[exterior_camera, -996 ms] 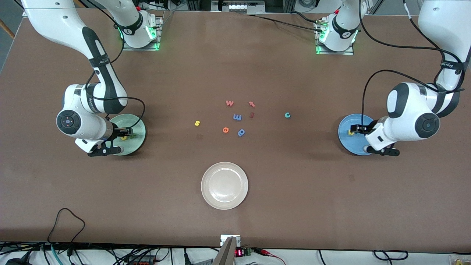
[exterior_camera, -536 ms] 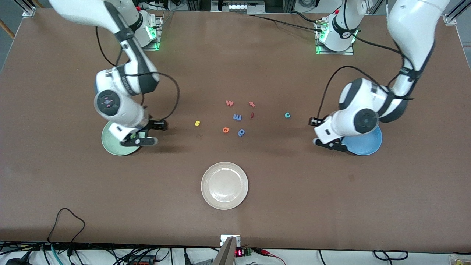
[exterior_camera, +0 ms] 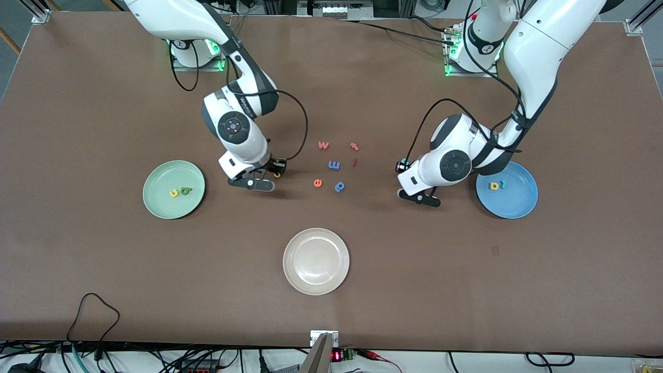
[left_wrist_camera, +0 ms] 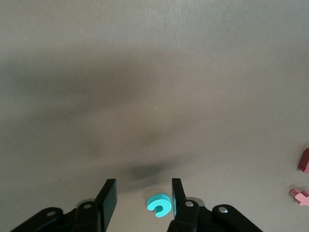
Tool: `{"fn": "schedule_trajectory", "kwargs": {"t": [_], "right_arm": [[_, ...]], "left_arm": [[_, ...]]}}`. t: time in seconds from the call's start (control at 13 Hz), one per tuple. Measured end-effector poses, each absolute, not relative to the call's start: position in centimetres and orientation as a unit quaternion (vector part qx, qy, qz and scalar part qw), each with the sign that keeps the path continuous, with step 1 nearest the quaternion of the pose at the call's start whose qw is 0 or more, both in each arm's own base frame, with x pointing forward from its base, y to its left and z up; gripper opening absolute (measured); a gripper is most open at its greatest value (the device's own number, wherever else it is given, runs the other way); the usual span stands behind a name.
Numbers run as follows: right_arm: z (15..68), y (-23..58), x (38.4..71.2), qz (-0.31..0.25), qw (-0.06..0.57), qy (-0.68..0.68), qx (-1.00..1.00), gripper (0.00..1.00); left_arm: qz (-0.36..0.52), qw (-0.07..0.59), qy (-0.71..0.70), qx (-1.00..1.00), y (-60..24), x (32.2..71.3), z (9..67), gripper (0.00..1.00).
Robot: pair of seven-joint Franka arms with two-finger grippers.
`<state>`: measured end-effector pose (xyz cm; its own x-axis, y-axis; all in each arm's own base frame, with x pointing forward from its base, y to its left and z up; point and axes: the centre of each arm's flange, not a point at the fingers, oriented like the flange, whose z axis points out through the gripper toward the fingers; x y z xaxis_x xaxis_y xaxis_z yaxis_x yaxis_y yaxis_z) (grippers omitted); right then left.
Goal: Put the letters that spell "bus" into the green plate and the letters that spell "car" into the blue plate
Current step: 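Reach the right gripper to yellow 's' while the left gripper reaches teal 'c'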
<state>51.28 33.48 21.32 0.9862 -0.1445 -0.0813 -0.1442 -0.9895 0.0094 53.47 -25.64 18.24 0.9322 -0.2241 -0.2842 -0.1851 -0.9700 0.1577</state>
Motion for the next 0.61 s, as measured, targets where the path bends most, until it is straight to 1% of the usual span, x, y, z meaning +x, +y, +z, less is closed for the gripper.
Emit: {"fn": "schedule_trajectory", "kwargs": {"t": [0.31,0.61], "right_arm": [[19.4,33.8,50.9,-0.044,0.004,-0.091,0.995,0.51],[18.7,34.2,50.6,-0.045,0.005,-0.097,0.994,0.51]], "left_arm": [[-0.144,0.067,-0.095,0.983,-25.7,51.5,16.7,0.55],[-0.143,0.052,-0.095,0.984,-26.1,49.6,17.8,0.55]]}}
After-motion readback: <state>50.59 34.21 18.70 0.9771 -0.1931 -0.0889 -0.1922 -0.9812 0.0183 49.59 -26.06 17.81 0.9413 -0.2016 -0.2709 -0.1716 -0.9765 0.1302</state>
